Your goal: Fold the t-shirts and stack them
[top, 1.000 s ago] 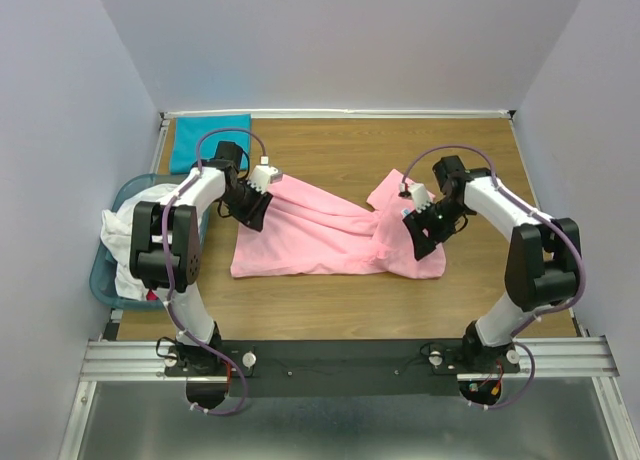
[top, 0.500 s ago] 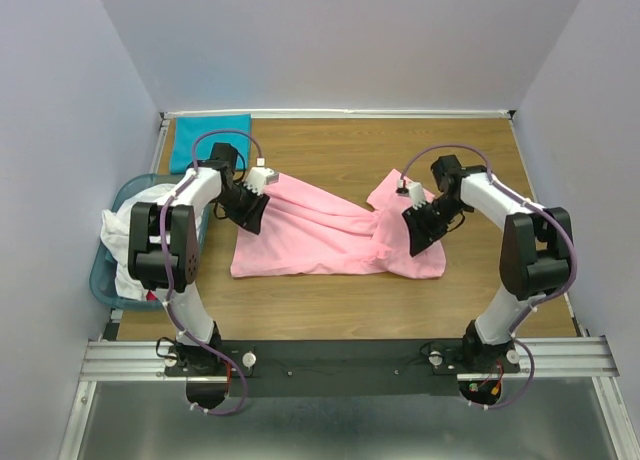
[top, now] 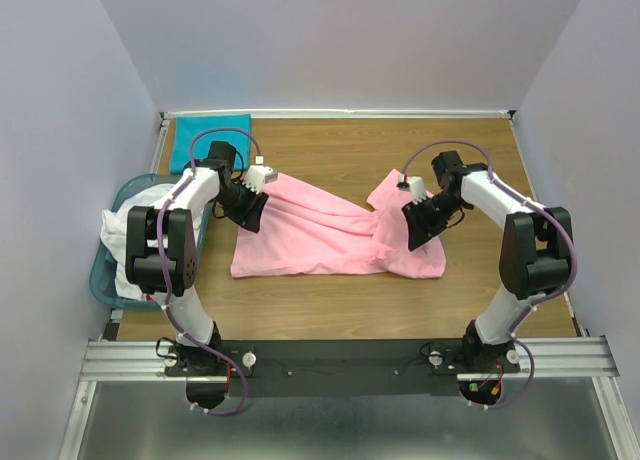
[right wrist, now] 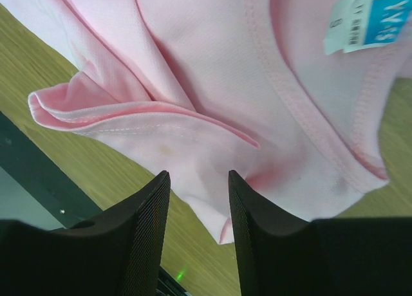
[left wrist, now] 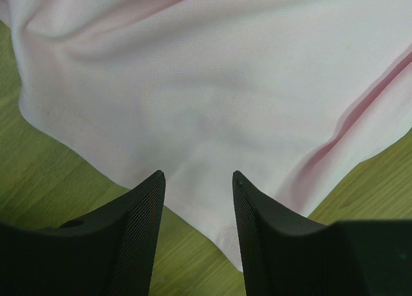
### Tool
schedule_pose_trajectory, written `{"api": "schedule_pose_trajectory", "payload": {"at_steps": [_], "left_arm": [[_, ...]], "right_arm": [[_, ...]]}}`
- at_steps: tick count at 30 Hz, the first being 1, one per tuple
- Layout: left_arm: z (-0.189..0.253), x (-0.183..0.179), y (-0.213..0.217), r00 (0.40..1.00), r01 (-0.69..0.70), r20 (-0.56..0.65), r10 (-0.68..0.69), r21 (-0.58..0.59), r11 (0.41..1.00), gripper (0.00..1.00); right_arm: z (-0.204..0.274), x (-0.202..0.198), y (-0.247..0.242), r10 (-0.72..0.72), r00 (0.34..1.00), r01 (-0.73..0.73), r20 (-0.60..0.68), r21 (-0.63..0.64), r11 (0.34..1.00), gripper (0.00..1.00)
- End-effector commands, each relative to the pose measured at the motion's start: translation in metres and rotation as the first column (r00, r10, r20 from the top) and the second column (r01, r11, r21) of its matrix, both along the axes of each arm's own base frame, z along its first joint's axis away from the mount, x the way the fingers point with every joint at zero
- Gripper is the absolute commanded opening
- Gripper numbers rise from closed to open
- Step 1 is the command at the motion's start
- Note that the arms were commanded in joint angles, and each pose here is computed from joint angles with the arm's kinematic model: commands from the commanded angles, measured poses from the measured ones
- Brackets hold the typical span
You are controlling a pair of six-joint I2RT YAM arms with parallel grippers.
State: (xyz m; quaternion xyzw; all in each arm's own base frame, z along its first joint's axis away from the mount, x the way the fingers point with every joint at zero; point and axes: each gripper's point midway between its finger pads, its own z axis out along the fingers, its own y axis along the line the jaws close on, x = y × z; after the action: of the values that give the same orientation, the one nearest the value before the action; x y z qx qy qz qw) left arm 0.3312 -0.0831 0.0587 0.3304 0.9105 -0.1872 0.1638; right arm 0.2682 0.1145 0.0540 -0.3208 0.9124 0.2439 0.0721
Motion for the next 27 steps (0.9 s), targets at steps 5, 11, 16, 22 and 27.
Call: {"api": "schedule_pose_trajectory", "payload": {"at_steps": [5,11,16,22,27], "left_arm": [[0.010,0.000,-0.004,1.000,0.018,0.016,-0.017,-0.029,0.999,0.55],[0.007,-0.003,-0.003,1.000,0.018,0.006,-0.017,-0.024,1.000,0.55],[0.007,-0.003,-0.003,1.000,0.017,0.010,-0.017,-0.023,1.000,0.55],[0.008,-0.002,-0.003,1.000,0.016,0.010,-0.016,-0.018,1.000,0.55],[0.008,-0.003,-0.002,1.000,0.019,0.009,-0.018,-0.016,1.000,0.55]], "right_arm": [[0.006,0.024,-0.009,-0.044,0.998,0.044,0.050,-0.001,0.999,0.49],[-0.008,0.018,-0.008,-0.038,0.999,0.038,0.001,-0.004,0.999,0.48],[-0.022,0.006,-0.008,-0.031,0.998,0.031,-0.055,-0.001,1.000,0.47],[-0.024,0.007,-0.003,-0.037,0.997,0.039,-0.072,0.024,0.999,0.47],[-0.028,0.012,-0.007,-0.059,0.996,0.058,-0.070,-0.010,0.998,0.57]]}}
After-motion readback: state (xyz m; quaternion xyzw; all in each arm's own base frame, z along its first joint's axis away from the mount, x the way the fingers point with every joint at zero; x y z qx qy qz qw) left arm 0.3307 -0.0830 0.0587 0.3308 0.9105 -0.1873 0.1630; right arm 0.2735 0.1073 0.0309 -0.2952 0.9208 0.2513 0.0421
